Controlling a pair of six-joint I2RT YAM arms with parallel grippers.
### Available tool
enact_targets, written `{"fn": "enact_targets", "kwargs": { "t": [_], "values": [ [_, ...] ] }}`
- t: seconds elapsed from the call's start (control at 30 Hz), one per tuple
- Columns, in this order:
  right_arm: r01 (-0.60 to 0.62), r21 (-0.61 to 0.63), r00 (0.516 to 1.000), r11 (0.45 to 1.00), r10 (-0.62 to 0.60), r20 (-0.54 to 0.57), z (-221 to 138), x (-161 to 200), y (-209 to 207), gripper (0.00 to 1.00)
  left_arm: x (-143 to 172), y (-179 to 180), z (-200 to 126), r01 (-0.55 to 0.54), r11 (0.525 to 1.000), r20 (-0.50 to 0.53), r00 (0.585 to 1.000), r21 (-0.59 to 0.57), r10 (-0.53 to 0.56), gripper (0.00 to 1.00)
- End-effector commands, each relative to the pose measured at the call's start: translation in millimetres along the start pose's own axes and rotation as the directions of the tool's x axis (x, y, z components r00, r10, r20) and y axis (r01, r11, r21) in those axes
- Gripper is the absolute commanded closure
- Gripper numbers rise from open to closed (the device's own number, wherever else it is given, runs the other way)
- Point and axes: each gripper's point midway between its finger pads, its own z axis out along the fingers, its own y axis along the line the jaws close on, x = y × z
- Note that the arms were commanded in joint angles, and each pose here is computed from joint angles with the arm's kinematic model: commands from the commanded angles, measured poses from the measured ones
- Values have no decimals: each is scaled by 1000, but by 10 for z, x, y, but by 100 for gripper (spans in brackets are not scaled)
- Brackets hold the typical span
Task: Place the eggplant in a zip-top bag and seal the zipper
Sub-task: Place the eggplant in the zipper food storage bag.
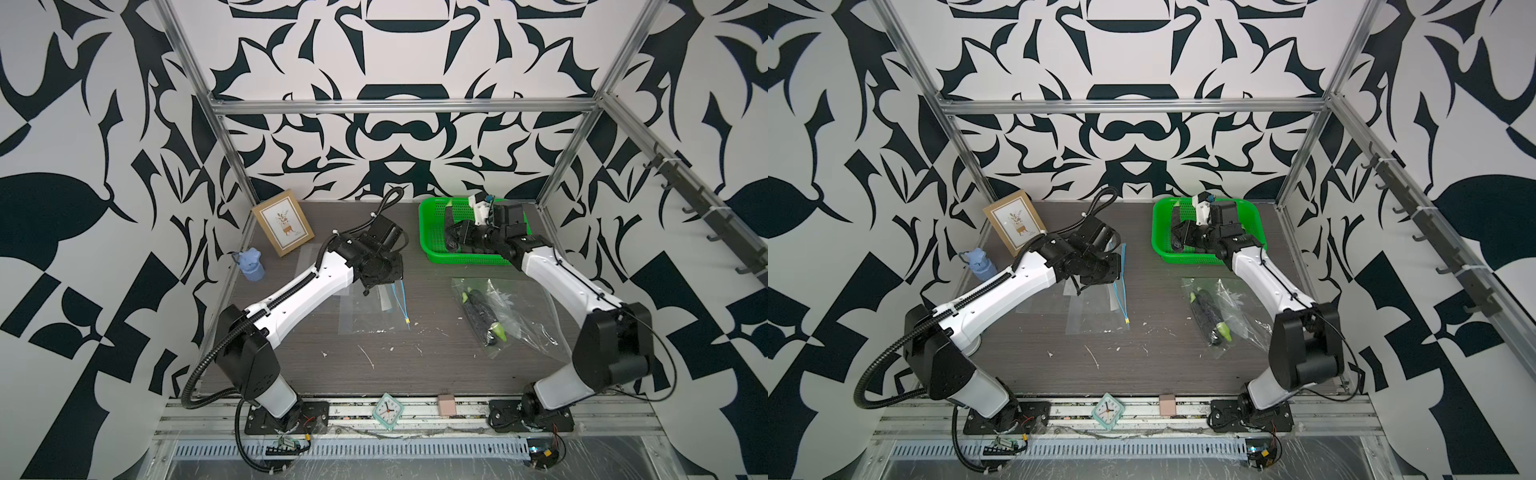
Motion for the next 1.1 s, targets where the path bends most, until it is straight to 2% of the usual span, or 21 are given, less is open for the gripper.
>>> {"fn": "enact_targets", "kwargs": {
  "t": [0.0,0.1,0.2,0.33,0.5,0.67,1.07],
  "values": [
    [60,-167,998,984,-53,47,-240,30,605,93,-107,-89,-100,-9,999,14,1000,31,9,100],
    [87,-218,995,972,-75,64,-365,230,886,94,-150,-70,-108,-14,1000,20,1000,16,14,100],
    [98,-258,995,961,-94,28,-408,474,1098,94,-189,-87,-103,-16,1000,29,999,16,16,100],
    [28,-254,990,967,-62,-127,-482,775,1123,93,-228,-74,-63,-27,1000,34,999,-6,28,100],
    [-25,-275,960,961,-53,-275,-780,1075,1246,94,-302,-46,-57,-47,998,53,997,-44,49,100],
    [-90,-317,931,944,-33,-363,-941,1259,1409,95,-334,-71,-31,-56,997,57,997,-49,59,100],
    [-125,-295,885,947,-28,-464,-721,1460,1524,97,-277,-149,-3,-82,996,54,995,-39,84,100]
  ]
}}
